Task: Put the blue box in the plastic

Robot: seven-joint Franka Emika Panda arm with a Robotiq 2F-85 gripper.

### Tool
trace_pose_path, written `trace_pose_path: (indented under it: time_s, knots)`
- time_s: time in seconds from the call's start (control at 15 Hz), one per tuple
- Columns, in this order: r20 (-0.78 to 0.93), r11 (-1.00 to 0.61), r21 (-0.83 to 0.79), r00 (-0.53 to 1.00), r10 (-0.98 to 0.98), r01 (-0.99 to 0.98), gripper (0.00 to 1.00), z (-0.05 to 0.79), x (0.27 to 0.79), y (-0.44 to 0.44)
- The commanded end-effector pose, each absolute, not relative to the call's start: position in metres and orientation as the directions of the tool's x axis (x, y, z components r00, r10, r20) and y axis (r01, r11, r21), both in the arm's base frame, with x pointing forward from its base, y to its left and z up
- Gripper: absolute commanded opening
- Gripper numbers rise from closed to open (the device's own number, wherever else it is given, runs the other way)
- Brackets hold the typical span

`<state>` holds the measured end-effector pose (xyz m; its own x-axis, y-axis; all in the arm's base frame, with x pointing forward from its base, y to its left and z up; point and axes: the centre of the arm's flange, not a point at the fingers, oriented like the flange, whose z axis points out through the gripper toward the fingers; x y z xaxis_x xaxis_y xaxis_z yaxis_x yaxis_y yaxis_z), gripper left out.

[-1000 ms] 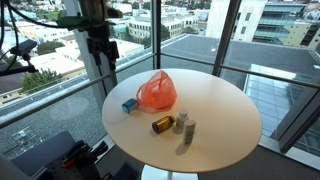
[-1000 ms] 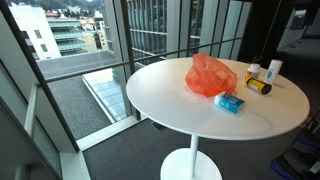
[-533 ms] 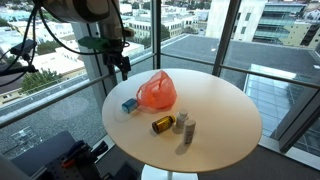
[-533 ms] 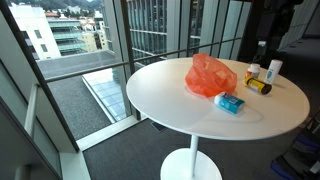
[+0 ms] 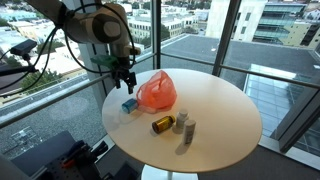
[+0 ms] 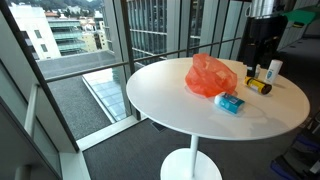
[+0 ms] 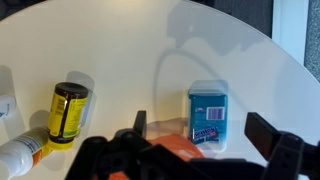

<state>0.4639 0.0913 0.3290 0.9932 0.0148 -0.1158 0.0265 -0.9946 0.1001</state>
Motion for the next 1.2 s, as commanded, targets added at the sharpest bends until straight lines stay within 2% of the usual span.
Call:
trace_pose_path:
  time_s: [0.0, 1.13]
  knots:
    - [-0.116, -0.995, 0.100, 0.993, 0.013, 0.024, 1.00, 0.329, 0.465, 0.091]
    - [0.010, -0.997, 0.035, 0.997, 0.074, 0.074, 1.00, 0.240, 0.490, 0.118]
